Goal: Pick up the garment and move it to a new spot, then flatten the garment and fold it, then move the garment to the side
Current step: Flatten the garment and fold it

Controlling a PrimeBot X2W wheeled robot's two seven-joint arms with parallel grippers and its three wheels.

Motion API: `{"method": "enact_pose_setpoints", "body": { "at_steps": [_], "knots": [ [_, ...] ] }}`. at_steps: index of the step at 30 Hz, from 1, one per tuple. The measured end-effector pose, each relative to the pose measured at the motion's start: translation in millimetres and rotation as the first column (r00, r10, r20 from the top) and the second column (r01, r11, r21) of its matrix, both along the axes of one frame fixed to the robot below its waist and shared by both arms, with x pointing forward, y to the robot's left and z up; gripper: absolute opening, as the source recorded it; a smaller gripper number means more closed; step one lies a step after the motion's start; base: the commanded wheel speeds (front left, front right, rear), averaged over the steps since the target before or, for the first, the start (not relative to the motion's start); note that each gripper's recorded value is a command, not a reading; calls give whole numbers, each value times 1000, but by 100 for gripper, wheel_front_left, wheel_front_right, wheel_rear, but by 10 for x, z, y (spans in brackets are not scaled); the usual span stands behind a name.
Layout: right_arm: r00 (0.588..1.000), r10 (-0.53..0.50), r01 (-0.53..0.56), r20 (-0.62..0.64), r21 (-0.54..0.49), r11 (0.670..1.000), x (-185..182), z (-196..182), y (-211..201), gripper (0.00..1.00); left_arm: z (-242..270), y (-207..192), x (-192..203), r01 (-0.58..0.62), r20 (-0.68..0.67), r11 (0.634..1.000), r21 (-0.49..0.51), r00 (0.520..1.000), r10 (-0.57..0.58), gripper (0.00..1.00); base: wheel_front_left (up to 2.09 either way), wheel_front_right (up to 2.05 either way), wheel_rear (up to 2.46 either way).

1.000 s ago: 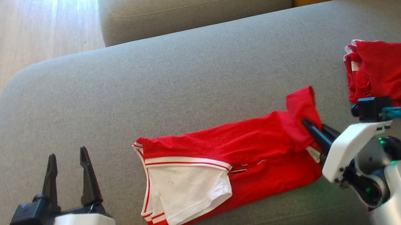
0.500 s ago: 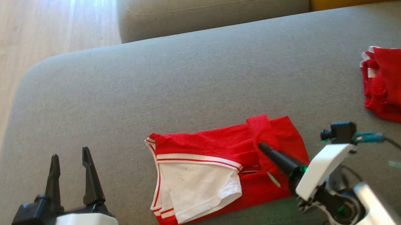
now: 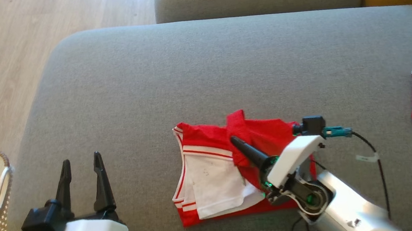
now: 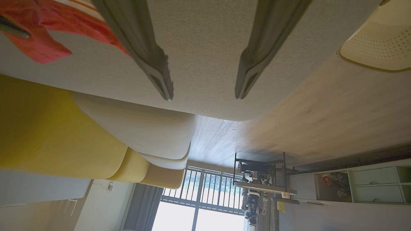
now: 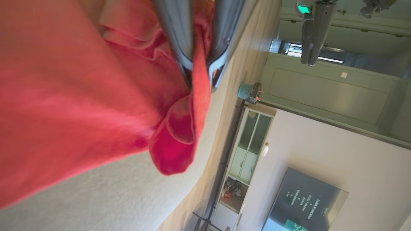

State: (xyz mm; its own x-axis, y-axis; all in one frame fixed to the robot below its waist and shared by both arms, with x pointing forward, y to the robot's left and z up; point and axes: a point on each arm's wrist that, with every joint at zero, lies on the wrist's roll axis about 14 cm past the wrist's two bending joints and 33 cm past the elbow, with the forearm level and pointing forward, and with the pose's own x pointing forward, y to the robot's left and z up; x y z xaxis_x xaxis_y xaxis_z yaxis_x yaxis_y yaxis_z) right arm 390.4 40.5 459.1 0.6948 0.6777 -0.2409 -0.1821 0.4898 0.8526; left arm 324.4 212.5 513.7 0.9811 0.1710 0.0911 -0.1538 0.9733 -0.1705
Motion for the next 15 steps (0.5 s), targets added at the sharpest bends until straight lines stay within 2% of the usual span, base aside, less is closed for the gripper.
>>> {"method": "enact_pose_setpoints", "body": {
  "at_steps": [15],
  "knots": [
    [994,88,-87,-70,22,996,-19,-111,561,0,-127,92,-64,-39,-45,999,-5,998,38,100,0,0,0]
  ]
}}
